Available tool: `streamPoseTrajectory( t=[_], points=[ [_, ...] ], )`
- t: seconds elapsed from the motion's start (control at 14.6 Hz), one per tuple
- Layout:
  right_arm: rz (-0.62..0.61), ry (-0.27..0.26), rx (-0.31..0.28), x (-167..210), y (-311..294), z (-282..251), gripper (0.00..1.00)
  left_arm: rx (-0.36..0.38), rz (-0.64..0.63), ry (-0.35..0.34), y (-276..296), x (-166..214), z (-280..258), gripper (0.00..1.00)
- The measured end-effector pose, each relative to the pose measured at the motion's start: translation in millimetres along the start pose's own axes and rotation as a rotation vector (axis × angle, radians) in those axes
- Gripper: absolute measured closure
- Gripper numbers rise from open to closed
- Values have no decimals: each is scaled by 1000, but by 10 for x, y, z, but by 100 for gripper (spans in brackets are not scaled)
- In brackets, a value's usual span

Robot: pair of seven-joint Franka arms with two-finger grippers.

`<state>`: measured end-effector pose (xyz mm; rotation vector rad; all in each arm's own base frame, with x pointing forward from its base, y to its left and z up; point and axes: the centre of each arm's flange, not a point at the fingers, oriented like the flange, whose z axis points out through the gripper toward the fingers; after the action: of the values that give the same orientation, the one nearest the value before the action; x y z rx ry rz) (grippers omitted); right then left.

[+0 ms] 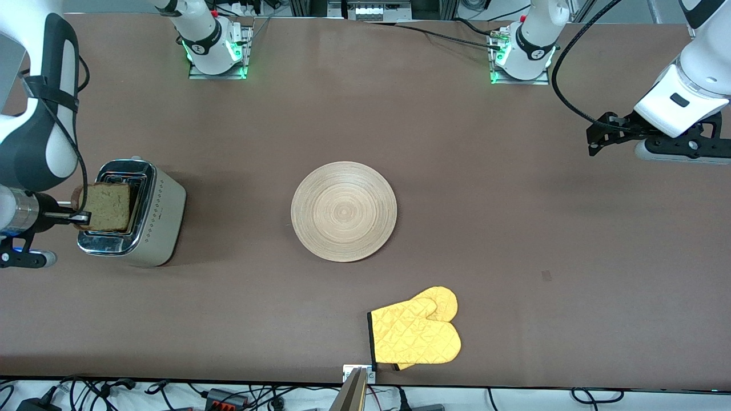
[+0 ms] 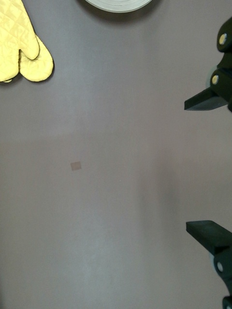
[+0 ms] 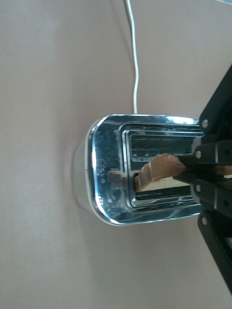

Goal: Move plate and put bread in toaster
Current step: 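Lower the bread into the toaster slot with the right gripper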

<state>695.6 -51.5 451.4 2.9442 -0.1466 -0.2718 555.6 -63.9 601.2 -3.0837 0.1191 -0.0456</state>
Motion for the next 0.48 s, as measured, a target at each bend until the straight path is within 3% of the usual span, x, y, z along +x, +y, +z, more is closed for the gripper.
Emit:
streamPoseTrajectory(
  t=[0.21, 0.34, 0.48],
  points=[
    [-5, 21, -7, 84, -68, 84, 92, 0, 1, -7, 5, -8, 6, 0],
    [-3, 29, -9, 115, -88, 114, 79, 0, 1, -8, 6, -8, 6, 0],
    [22, 37, -10, 131, -108, 120, 59, 0, 2, -8, 8, -9, 6, 0]
  ],
)
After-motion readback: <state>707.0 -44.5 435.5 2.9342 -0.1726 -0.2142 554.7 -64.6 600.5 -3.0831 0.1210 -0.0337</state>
